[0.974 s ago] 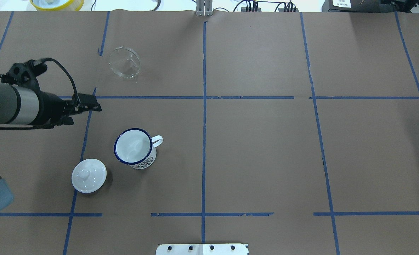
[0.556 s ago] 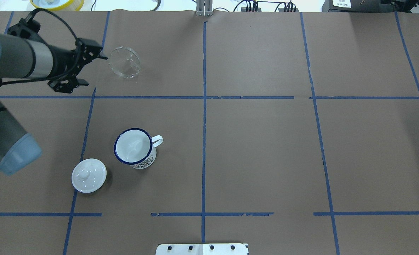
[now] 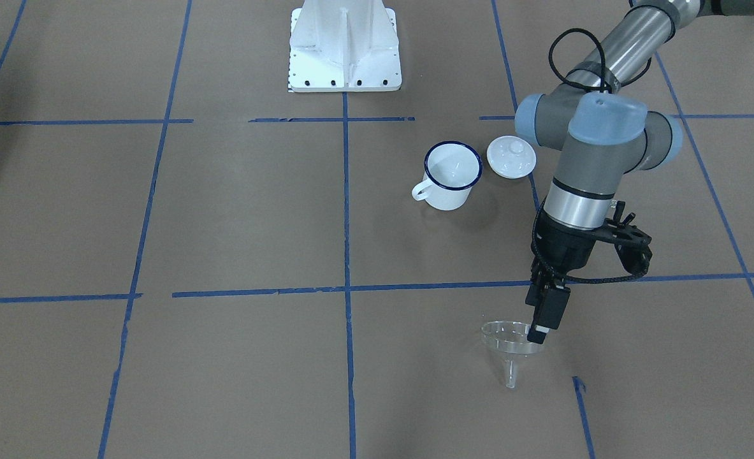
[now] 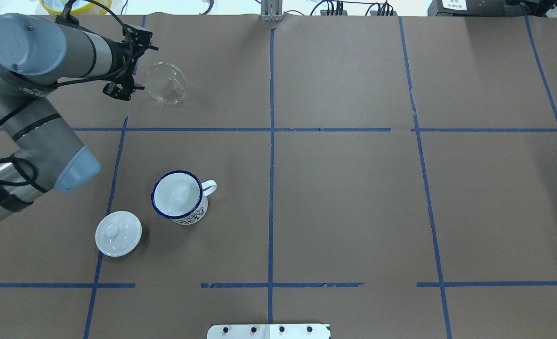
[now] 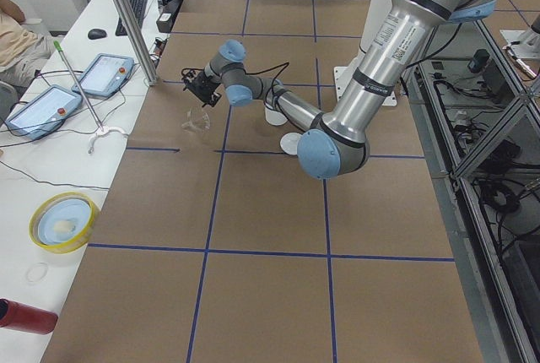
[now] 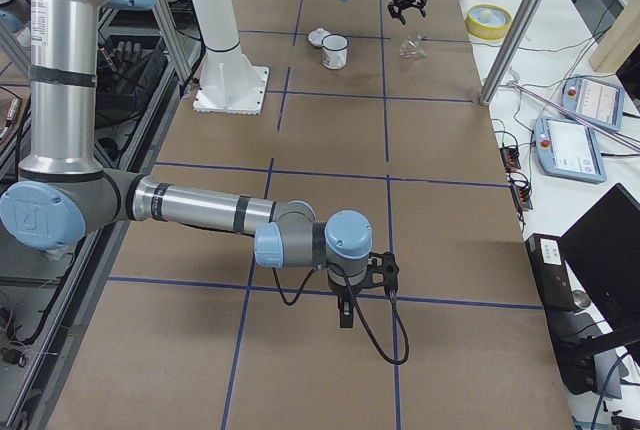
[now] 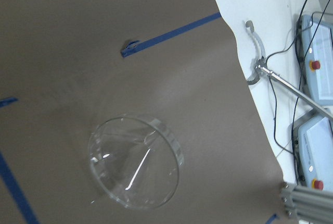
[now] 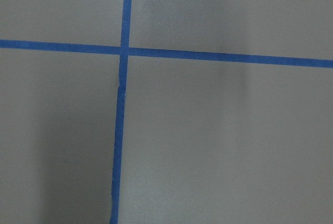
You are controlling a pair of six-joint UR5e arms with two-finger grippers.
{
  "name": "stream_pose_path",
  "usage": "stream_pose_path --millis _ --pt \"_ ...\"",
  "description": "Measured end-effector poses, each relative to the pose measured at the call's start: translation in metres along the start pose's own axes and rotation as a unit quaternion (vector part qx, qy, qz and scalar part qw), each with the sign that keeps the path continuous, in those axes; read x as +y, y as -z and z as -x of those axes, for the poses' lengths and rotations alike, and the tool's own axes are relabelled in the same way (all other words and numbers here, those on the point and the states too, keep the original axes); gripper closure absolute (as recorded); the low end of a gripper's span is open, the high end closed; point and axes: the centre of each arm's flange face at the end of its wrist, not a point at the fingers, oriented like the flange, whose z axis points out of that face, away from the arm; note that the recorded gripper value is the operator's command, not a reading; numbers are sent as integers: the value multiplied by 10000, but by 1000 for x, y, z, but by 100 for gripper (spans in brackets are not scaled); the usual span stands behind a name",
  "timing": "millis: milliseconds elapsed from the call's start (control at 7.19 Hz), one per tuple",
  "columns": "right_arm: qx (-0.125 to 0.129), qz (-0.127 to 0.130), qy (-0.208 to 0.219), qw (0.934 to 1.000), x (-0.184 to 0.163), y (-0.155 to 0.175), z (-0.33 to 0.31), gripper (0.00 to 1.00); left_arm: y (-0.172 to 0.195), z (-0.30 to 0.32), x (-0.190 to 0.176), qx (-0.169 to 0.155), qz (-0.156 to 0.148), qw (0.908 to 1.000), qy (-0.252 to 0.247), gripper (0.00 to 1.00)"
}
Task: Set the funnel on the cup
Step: 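Move the left gripper to the clear glass funnel farther away, then close the left gripper on the glass funnel's rim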
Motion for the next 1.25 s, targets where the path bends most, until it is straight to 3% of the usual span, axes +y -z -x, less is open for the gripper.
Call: stream_pose_path --millis 556,695,974,1252 --pt "0 3 1 10000 0 0 0 0 -44 14 0 -56 -80 9999 33 0" --pt "0 2 0 10000 0 0 0 0 -47 19 3 -89 -62 9999 12 15" --pt "0 1 0 10000 0 0 0 0 -51 27 11 -132 -28 9999 -28 79" --pt "0 1 2 10000 0 0 0 0 -52 30 14 -134 -31 9999 -67 100"
